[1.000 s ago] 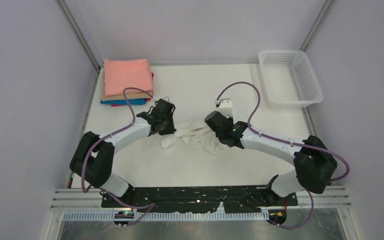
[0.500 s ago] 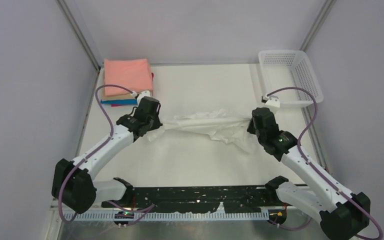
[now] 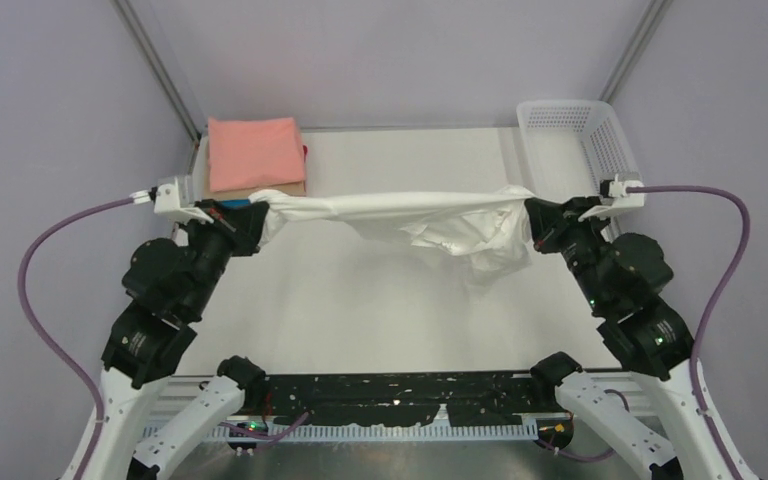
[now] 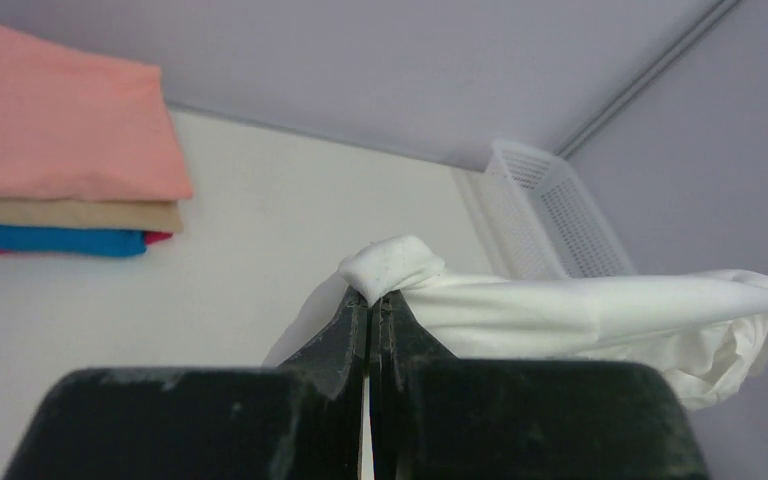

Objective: Fold and stack the t-shirts
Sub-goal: Flatten out the tshirt

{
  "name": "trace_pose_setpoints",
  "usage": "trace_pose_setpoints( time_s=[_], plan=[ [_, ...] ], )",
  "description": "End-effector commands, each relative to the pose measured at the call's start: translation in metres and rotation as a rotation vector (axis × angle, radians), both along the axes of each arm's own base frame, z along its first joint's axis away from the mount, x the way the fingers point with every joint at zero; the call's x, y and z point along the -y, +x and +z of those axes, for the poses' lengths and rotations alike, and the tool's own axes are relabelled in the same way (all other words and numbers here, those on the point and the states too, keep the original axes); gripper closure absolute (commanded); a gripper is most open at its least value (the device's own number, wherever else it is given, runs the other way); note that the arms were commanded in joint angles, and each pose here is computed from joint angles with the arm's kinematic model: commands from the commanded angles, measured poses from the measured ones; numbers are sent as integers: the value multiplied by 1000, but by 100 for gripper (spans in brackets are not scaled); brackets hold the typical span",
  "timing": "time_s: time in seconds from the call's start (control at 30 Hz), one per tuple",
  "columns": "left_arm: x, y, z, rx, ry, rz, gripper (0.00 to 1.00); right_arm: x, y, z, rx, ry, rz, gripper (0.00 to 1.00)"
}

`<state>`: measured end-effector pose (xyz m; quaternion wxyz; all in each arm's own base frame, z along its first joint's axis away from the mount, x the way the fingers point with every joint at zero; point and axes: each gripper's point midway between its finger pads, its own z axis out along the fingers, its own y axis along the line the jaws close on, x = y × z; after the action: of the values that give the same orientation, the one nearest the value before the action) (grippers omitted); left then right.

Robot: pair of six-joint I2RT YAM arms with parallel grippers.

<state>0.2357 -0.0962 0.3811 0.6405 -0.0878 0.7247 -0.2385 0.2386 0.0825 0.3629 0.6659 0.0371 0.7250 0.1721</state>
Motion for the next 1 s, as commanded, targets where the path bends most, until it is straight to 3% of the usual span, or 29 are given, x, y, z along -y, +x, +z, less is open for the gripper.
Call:
trace_pose_setpoints(
  time_s=[0.0,0.17,0.47,0.67,0.77,0.9,0.93,0.97],
  plan=[
    [-4,-18,47,147,10,-48,100,-4,-25,77,211,19,101,94],
    [-10,11,44,92,55,53,100,-9,-4,77,175,5,78,94],
    [9,107,32,-105,192,103,100,-5,88,74,92,-176,-130,94],
    [0,109,2,-154,214,137,100,-12,97,42,9,-218,-101,93],
    [-6,94,-55,-241,199,150,100,-22,81,-25,-151,-238,-10,92],
    [-6,71,-132,-364,178,134,100,-33,55,-121,-389,-228,83,75],
    [-13,66,-148,-405,181,164,100,-31,51,-132,-416,-221,69,50],
    [-19,60,-163,-446,189,199,100,-25,46,-147,-453,-229,47,39]
  ],
)
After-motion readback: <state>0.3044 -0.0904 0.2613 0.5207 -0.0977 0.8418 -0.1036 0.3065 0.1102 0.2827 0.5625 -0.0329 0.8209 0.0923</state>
